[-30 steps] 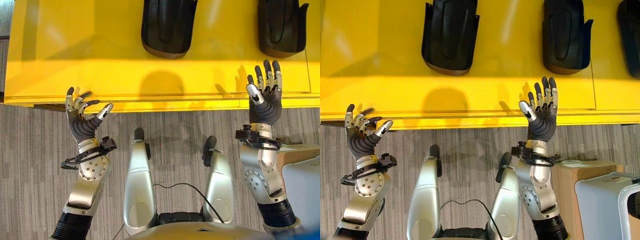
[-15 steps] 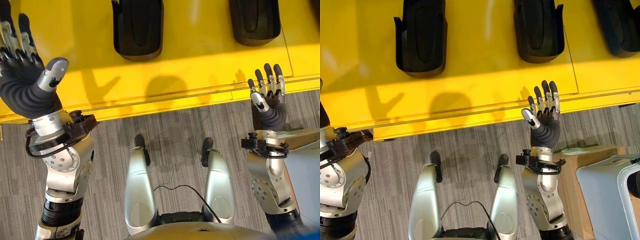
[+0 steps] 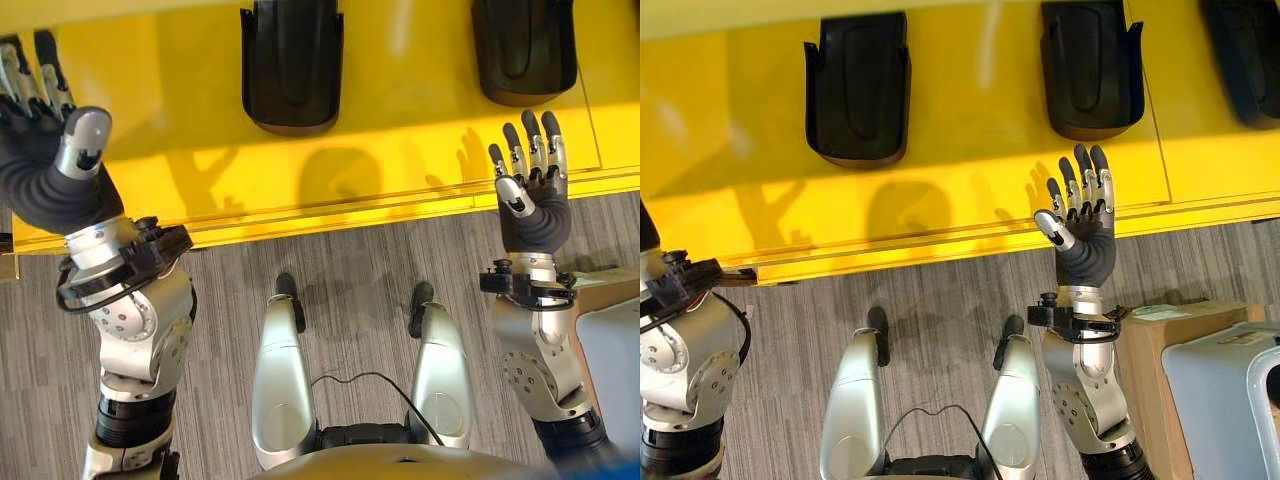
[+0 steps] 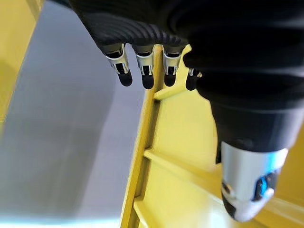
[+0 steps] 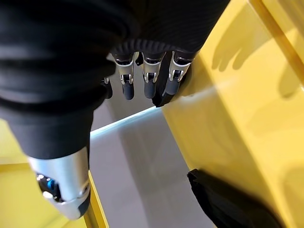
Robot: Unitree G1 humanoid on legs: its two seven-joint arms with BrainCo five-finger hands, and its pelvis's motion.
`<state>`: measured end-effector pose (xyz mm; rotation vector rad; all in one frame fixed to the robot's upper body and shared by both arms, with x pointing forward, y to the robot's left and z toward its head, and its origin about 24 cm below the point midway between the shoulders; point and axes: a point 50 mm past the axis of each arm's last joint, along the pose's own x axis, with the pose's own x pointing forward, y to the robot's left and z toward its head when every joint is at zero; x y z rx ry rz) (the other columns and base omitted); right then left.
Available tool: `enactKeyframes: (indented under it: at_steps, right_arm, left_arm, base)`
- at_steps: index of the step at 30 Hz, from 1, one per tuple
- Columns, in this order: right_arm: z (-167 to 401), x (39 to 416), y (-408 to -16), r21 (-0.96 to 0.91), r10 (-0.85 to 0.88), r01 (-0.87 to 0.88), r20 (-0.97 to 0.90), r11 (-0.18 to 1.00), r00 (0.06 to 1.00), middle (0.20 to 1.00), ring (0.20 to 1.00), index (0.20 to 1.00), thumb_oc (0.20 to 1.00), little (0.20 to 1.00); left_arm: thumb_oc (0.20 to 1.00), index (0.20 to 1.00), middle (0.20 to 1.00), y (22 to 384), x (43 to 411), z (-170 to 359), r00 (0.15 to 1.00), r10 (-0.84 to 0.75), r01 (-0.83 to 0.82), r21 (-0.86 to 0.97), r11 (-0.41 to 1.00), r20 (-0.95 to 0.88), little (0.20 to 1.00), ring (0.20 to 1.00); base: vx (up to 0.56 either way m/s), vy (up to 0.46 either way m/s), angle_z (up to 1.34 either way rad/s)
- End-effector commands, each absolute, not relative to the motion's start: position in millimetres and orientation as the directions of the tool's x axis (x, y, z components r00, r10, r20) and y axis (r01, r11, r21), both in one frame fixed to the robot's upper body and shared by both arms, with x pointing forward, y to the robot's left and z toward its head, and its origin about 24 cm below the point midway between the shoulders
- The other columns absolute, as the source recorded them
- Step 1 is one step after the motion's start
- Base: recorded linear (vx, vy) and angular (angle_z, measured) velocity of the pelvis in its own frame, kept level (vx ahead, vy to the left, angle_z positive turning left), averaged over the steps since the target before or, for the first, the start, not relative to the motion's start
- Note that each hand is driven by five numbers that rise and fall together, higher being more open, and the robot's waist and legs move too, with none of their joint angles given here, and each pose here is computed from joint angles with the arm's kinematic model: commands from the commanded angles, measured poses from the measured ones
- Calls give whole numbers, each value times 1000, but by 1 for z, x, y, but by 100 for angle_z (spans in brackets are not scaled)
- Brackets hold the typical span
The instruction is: Move parts from the plastic box to the shelf.
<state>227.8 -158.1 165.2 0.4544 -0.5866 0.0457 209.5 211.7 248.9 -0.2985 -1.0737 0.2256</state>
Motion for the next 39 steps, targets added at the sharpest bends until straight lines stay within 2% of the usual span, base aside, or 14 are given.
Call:
enactKeyframes:
  at_steps: [1,3,5,6,11,14,18,29,39]
  right_arm:
    - [184,225,-163,412,-124,-193,626,890,770,1000,1000,1000,1000,1000]
    - [180,228,-163,415,-120,-182,604,892,788,1000,1000,1000,1000,1000]
    - [179,228,-163,416,-120,-180,600,891,791,1000,1000,1000,1000,1000]
    - [177,230,-164,422,-125,-171,588,891,799,1000,1000,1000,1000,1000]
    - [175,233,-164,432,-126,-168,572,886,811,1000,1000,1000,1000,1000]
    - [172,237,-162,437,-122,-161,551,885,826,1000,1000,1000,1000,1000]
    - [170,239,-161,440,-127,-149,537,885,834,1000,1000,1000,1000,1000]
    - [167,241,-161,460,-146,-130,517,879,843,1000,1000,1000,1000,1000]
    - [162,240,-159,463,-138,-128,498,877,856,1000,1000,1000,1000,1000]
  left_arm:
    - [1000,1000,1000,210,214,260,438,282,8,-317,948,854,1000,1000]
    - [1000,1000,1000,214,231,254,498,303,-20,-339,941,813,1000,1000]
    - [1000,1000,1000,215,235,253,509,306,-24,-342,939,805,1000,1000]
    - [1000,1000,1000,215,245,249,546,302,-31,-342,939,782,1000,1000]
    - [1000,1000,1000,215,260,240,618,289,-25,-349,937,731,1000,1000]
    - [1000,1000,1000,210,276,227,702,262,-15,-354,935,662,1000,1000]
    - [1000,1000,1000,212,288,213,754,285,-58,-373,926,592,1000,1000]
    - [1000,1000,1000,221,299,189,798,358,-165,-396,903,484,1000,1000]
    - [1000,1000,1000,219,315,188,811,381,-205,-395,896,444,1000,1000]
  base:
    - [9,25,-6]
    - [16,39,-6]
    - [11,24,-5]
    - [0,0,0]
    - [1,5,-1]
    - [8,21,-3]
    - [13,25,-10]
    - [3,4,-1]
    - [2,4,-2]
